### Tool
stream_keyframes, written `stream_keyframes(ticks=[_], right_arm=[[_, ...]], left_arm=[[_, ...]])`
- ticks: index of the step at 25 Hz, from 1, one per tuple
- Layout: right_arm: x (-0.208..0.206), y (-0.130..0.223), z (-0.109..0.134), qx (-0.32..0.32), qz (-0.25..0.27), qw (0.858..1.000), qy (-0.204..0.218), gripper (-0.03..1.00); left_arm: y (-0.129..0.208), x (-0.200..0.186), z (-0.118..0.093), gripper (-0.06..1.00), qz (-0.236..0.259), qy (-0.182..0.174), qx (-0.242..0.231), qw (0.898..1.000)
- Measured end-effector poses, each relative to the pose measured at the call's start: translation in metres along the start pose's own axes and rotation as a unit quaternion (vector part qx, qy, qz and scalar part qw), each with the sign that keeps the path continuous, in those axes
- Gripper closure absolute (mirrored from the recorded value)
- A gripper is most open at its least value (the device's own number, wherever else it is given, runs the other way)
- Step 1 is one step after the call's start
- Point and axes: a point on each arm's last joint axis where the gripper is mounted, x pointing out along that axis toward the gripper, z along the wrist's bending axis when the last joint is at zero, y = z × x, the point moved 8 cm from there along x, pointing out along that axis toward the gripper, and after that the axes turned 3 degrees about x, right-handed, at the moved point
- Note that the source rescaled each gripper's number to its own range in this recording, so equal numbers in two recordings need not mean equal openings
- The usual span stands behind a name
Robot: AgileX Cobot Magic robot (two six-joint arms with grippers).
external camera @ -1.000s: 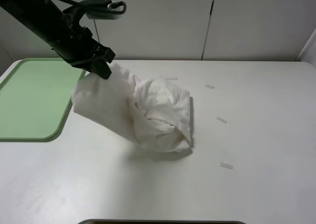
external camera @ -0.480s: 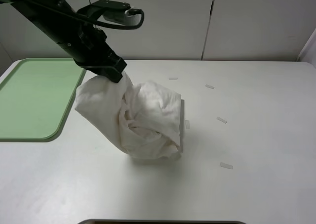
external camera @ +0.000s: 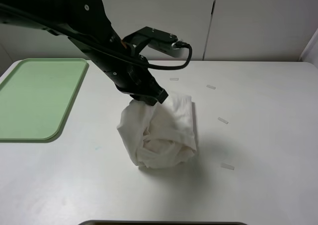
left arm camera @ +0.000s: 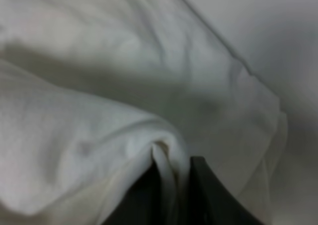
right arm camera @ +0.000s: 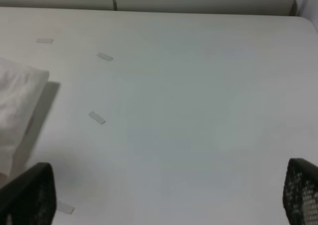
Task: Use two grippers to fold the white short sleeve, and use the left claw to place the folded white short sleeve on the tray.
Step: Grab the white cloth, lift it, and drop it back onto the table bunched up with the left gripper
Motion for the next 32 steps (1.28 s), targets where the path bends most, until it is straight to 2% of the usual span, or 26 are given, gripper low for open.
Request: stream_keyframes(ticks=[9, 16, 22, 27, 32], right_arm=[[0.000, 0.000, 0.000, 0.000, 0.000, 1.000, 0.000, -0.03], [0.000, 0.000, 0.000, 0.000, 0.000, 1.000, 0.000, -0.03], [0.000, 0.000, 0.001, 0.002, 0.000, 1.000, -0.003, -0.03], [0.000, 0.000, 0.001, 0.002, 0.000, 1.000, -0.003, -0.03], [0.000, 0.000, 0.001, 0.002, 0.000, 1.000, -0.003, -0.03]], left_arm=[[0.000, 0.026, -0.015, 0.84, 0.004, 0.010, -0.016, 1.000], [-0.004, 0.031, -0.020, 0.84, -0.009, 0.024, -0.045, 0.999], [0.001, 0.051, -0.020, 0.84, 0.004, 0.023, -0.049, 0.999], [-0.001, 0.067, -0.018, 0.84, 0.014, 0.024, -0.046, 0.999], [-0.009, 0.092, -0.026, 0.84, 0.023, 0.031, -0.015, 0.999]])
